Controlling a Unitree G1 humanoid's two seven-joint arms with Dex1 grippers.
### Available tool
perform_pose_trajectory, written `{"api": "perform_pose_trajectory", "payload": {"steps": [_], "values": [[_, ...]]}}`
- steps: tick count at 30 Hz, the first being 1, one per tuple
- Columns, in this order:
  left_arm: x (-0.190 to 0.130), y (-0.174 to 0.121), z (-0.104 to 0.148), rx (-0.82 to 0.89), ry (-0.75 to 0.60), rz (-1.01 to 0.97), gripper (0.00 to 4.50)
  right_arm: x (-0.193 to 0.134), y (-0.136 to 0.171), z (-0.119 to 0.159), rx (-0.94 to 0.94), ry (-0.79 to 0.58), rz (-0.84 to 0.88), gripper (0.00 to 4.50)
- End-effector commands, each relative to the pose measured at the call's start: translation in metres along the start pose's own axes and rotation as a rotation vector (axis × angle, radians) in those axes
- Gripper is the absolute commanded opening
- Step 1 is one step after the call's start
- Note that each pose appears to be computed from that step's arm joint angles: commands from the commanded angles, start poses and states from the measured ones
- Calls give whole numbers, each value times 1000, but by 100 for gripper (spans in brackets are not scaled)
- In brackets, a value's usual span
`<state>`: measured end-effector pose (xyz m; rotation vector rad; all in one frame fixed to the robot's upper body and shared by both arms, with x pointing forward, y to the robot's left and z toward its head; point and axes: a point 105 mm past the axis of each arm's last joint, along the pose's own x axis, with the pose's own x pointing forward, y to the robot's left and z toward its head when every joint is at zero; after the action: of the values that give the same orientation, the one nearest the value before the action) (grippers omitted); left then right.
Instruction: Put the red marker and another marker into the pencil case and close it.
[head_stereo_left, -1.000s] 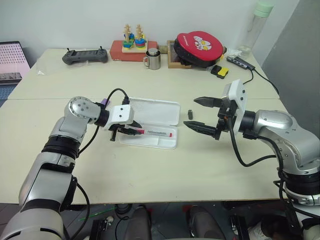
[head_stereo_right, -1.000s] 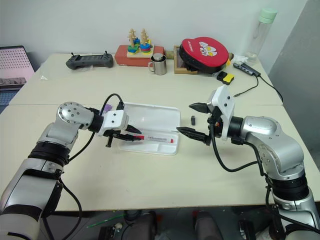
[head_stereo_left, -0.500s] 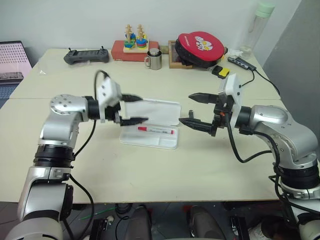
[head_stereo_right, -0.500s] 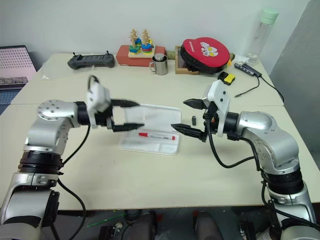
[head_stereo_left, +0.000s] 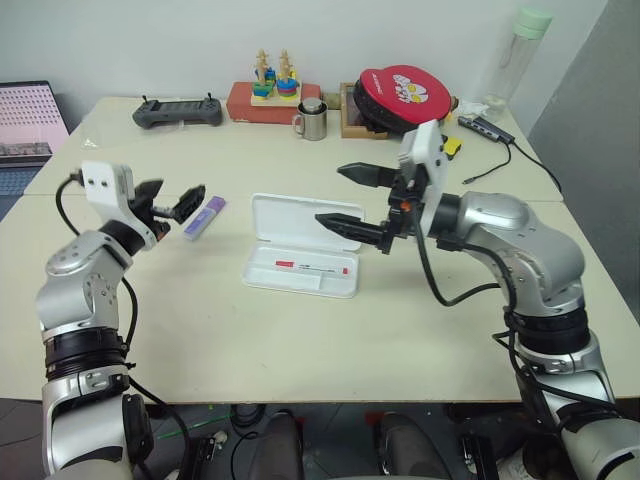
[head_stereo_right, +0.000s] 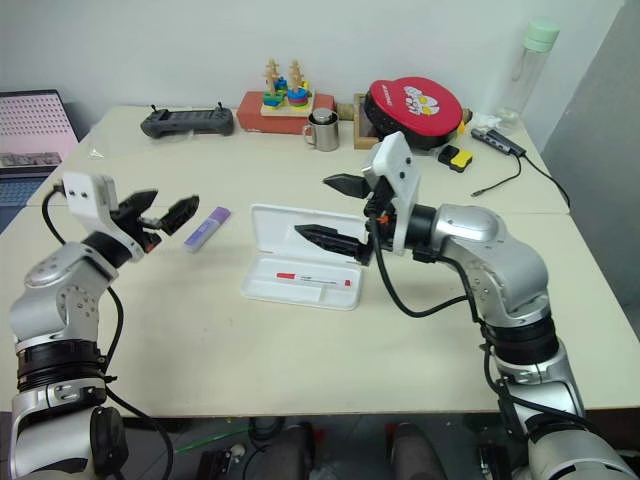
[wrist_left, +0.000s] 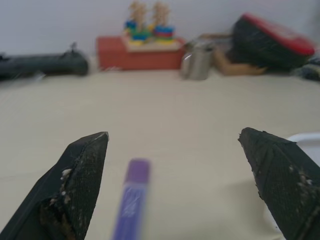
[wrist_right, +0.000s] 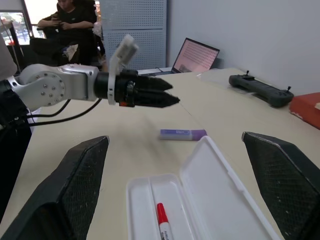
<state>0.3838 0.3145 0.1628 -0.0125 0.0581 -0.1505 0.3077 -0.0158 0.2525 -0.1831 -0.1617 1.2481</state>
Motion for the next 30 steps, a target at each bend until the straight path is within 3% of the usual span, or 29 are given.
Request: {"api": "perform_pose_trajectory", "payload": {"steps": [1, 6, 13, 18, 30], "values": [[5, 13, -12, -38, 54, 59, 448, 8, 2, 12, -58, -27, 7, 450], [17, -2, -44, 5, 167, -20, 448, 17, 7, 15, -52, -41, -2, 450], [27, -9, -48, -15, 193, -57, 448, 17, 5, 16, -49, -48, -22, 450], [27, 6, -53, -44, 227, 52, 359, 14, 0, 15, -50, -44, -49, 450], [33, 0, -44, -77, 181, 31, 133, 12, -5, 16, -55, -47, -61, 450]]}}
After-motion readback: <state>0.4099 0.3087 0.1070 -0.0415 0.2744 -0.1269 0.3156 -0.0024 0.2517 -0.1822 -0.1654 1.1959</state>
